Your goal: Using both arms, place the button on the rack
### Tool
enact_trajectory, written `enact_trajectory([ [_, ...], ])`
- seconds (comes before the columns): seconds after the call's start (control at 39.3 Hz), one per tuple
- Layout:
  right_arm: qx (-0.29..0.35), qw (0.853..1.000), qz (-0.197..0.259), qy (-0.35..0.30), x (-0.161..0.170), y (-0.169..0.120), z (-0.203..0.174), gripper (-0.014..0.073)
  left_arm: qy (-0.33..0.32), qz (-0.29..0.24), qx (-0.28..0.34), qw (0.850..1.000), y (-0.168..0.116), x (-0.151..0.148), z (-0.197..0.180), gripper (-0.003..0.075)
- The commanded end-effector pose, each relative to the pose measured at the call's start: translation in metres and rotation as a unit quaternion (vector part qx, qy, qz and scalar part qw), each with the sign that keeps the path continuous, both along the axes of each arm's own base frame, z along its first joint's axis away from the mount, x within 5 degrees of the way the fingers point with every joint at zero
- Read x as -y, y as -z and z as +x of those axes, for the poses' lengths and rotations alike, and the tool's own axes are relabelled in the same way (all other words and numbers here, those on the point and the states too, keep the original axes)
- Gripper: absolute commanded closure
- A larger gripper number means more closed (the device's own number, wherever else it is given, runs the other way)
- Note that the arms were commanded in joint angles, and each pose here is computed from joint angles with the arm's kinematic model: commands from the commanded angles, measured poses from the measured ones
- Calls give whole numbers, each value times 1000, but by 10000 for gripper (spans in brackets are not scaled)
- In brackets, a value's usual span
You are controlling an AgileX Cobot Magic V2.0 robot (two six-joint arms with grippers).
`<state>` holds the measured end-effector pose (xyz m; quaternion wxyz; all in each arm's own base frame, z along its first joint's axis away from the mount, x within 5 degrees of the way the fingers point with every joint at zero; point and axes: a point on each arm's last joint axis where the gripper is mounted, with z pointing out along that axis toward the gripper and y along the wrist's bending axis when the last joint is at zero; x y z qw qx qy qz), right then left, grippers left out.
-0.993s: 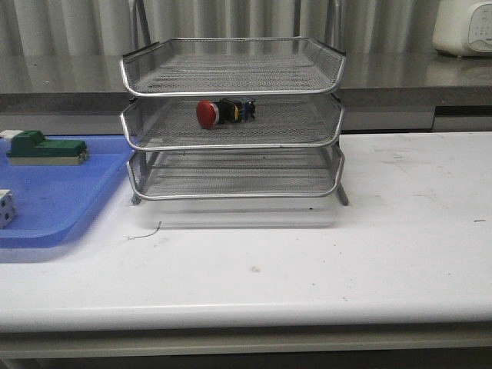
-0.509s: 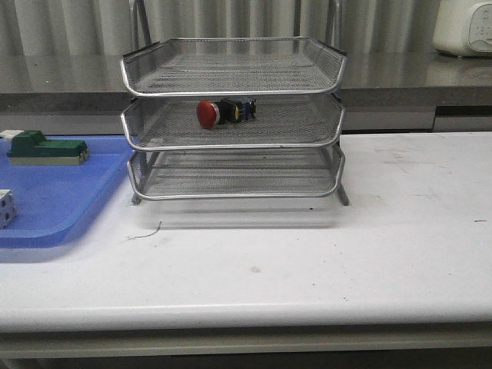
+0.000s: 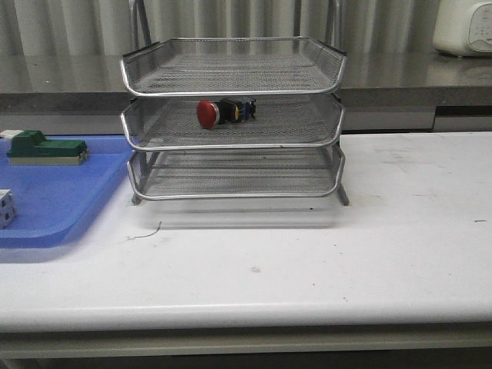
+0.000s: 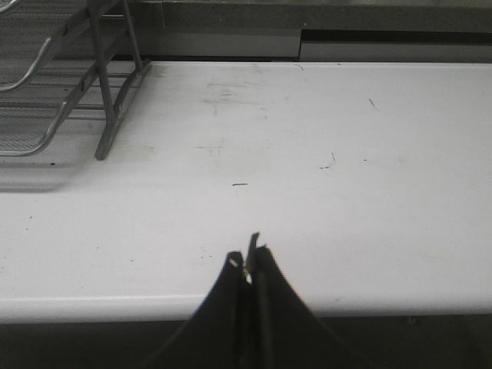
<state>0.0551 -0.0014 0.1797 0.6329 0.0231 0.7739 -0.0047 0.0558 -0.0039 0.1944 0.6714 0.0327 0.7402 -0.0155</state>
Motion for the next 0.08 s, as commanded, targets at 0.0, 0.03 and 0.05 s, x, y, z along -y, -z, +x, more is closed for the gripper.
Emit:
enact_trajectory([
  [0.0, 47, 999, -2, 5, 1, -9, 0, 705, -1, -11, 45, 999, -5, 0, -1, 739],
  [0.03, 47, 999, -2, 5, 1, -9, 0, 705, -1, -11, 45, 999, -5, 0, -1, 739],
  [0.05, 47, 999, -2, 5, 1, -9, 0, 705, -1, -11, 45, 999, -5, 0, -1, 739],
])
